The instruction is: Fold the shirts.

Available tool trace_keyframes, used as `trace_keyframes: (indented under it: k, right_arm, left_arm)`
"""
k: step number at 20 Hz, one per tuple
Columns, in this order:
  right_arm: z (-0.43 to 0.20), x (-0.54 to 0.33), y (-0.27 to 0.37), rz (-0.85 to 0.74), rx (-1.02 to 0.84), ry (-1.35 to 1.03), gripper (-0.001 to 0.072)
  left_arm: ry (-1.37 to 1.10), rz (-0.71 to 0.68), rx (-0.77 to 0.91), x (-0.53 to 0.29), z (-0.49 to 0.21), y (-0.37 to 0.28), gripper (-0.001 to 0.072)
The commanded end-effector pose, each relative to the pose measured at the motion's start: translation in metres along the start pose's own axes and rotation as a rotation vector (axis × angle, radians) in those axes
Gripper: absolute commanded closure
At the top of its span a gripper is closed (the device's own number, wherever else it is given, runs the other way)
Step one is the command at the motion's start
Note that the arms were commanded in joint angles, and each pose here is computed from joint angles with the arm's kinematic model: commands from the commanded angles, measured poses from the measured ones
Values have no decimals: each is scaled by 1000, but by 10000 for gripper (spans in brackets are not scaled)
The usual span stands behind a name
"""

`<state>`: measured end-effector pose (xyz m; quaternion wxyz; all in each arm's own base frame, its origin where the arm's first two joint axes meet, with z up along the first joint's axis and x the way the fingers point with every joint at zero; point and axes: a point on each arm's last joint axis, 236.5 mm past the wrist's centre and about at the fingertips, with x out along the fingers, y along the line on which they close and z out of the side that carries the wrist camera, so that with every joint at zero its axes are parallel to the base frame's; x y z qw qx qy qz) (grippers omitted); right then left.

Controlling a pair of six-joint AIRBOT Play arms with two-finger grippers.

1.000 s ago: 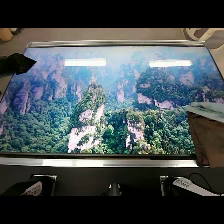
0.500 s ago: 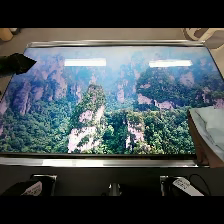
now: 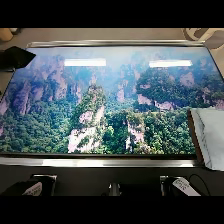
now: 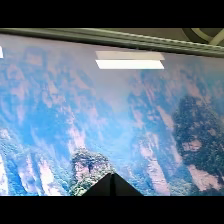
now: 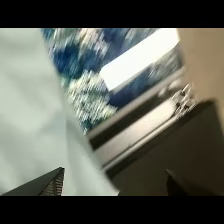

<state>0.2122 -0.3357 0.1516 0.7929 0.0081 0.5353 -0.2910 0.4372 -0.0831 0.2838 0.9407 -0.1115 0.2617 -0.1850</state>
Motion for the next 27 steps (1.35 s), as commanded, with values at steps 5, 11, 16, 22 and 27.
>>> trace_keyframes:
  k: [5,11,16,22,27]
  right_arm:
    - [112,-74,217,260,-511,-266,21]
    - [6,-42,359,592,-782,135,21]
    - [6,-42,366,585,-805,120,20]
    - [6,-42,366,585,-805,121,20]
    - [6,-42,366,584,-805,121,20]
  left_arm:
    - [448,467,201,45,-79,79,460]
    - [692,335,73,55,-190,59,162]
    - [735,340,70,53,-200,61,163]
    - [735,341,70,53,-200,61,162]
    - [735,341,70,53,-200,61,163]
